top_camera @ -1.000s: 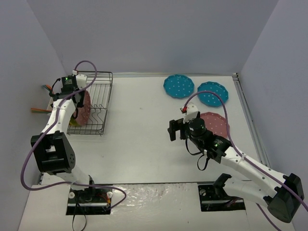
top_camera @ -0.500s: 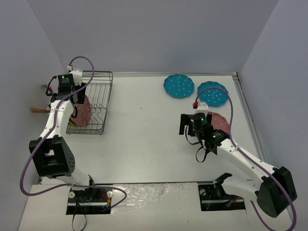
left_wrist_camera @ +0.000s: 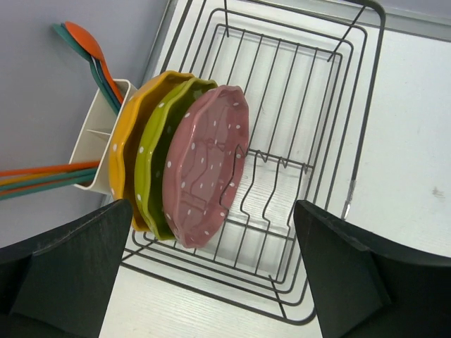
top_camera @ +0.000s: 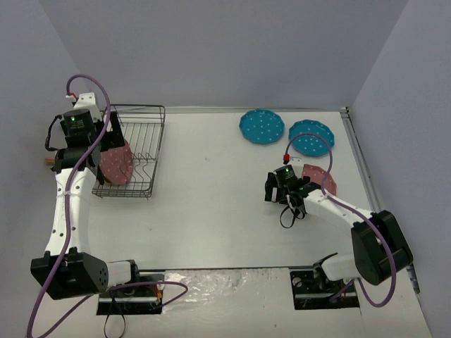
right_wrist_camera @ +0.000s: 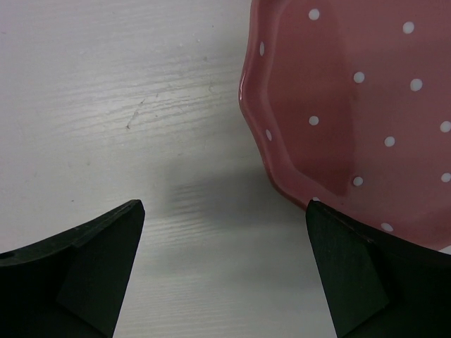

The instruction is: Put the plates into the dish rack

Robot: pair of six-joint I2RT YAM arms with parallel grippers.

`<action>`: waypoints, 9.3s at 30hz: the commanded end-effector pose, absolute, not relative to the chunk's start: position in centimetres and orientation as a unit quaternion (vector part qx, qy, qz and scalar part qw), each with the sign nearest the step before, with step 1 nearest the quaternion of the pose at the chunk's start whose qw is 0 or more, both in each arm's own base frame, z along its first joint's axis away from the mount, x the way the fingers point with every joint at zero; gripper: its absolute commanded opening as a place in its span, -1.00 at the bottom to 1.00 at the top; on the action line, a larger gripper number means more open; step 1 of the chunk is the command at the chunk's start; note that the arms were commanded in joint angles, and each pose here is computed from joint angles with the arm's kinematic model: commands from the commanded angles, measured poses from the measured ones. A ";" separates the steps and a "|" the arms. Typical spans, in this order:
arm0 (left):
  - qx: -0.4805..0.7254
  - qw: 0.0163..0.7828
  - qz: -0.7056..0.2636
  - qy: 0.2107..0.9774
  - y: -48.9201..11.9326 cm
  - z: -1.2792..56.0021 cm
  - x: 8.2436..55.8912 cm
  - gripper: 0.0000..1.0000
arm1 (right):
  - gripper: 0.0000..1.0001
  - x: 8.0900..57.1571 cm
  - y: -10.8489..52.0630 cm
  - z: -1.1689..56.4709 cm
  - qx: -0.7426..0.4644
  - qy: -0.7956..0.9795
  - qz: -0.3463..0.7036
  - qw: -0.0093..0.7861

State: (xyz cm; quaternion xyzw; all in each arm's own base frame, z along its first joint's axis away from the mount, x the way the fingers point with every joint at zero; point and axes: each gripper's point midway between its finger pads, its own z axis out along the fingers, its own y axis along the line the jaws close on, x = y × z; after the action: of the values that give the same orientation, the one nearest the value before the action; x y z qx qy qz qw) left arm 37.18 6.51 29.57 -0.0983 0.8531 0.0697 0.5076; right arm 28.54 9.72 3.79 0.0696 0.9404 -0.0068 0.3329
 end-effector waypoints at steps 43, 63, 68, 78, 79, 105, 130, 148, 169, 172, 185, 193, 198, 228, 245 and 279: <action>-0.106 0.439 -0.244 0.858 -13.3 24.0 28.6 0.94 | 0.01 21.9 28.4 1.6 -0.202 0.922 0.080 0.322; -0.090 0.331 -0.247 0.907 -18.6 16.5 28.8 0.94 | -0.82 22.1 27.6 0.0 -0.217 0.916 0.012 0.337; -0.096 0.303 -0.260 0.912 -19.9 15.0 29.1 0.94 | -1.00 22.5 27.8 2.0 -0.215 0.908 0.024 0.359; -0.103 0.244 -0.327 0.907 -25.4 14.3 30.1 0.94 | -1.00 23.6 29.4 10.9 -0.195 0.861 0.117 0.455; -0.105 0.236 -0.346 0.902 -26.3 14.4 30.2 0.94 | -1.00 23.7 29.5 11.2 -0.195 0.858 0.121 0.459; -0.108 0.107 -0.426 0.892 -34.9 11.6 29.1 0.86 | -1.00 25.0 28.8 13.3 -0.156 0.833 0.141 0.512; -0.070 0.160 -0.436 0.883 -35.3 15.6 29.1 -1.00 | 0.12 24.3 27.9 16.8 -0.147 0.819 0.172 0.527; 0.084 0.496 -0.208 0.839 -17.9 34.4 34.0 -1.00 | 1.00 24.0 22.3 27.1 -0.092 0.778 0.187 0.593; 0.054 0.531 0.193 0.823 7.1 37.2 38.4 -1.00 | 1.00 25.5 22.4 23.9 -0.120 0.802 0.175 0.558; 0.046 0.525 0.192 0.828 7.6 36.3 39.2 -1.00 | 1.00 25.5 22.1 23.4 -0.121 0.805 0.173 0.555; 0.041 0.490 0.173 0.853 7.8 30.1 42.2 -1.00 | 1.00 25.6 21.3 22.3 -0.115 0.811 0.164 0.550; 0.034 0.478 0.159 0.863 7.6 26.7 43.5 -1.00 | 1.00 25.7 21.1 21.3 -0.113 0.816 0.156 0.544; 0.024 0.459 0.165 0.873 8.0 25.0 43.6 -1.00 | 1.00 25.8 21.1 20.9 -0.111 0.818 0.156 0.542; -0.043 0.515 0.162 0.840 8.2 28.6 41.6 -1.00 | 1.00 25.8 20.9 20.5 -0.107 0.820 0.155 0.541; 0.022 0.495 0.149 0.856 7.4 23.9 44.7 -0.88 | 1.00 25.7 20.7 19.7 -0.113 0.823 0.150 0.536; -0.057 0.575 -0.092 0.811 -1.2 30.3 32.6 0.94 | 0.87 48.2 16.8 16.8 -0.210 0.839 0.109 0.491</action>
State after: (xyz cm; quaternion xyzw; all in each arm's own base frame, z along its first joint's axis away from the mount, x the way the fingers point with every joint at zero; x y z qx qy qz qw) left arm 33.52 0.71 33.19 -0.0351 0.8000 -0.0331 0.5981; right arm 42.93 15.98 15.22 -0.1142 0.8777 0.0796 0.4585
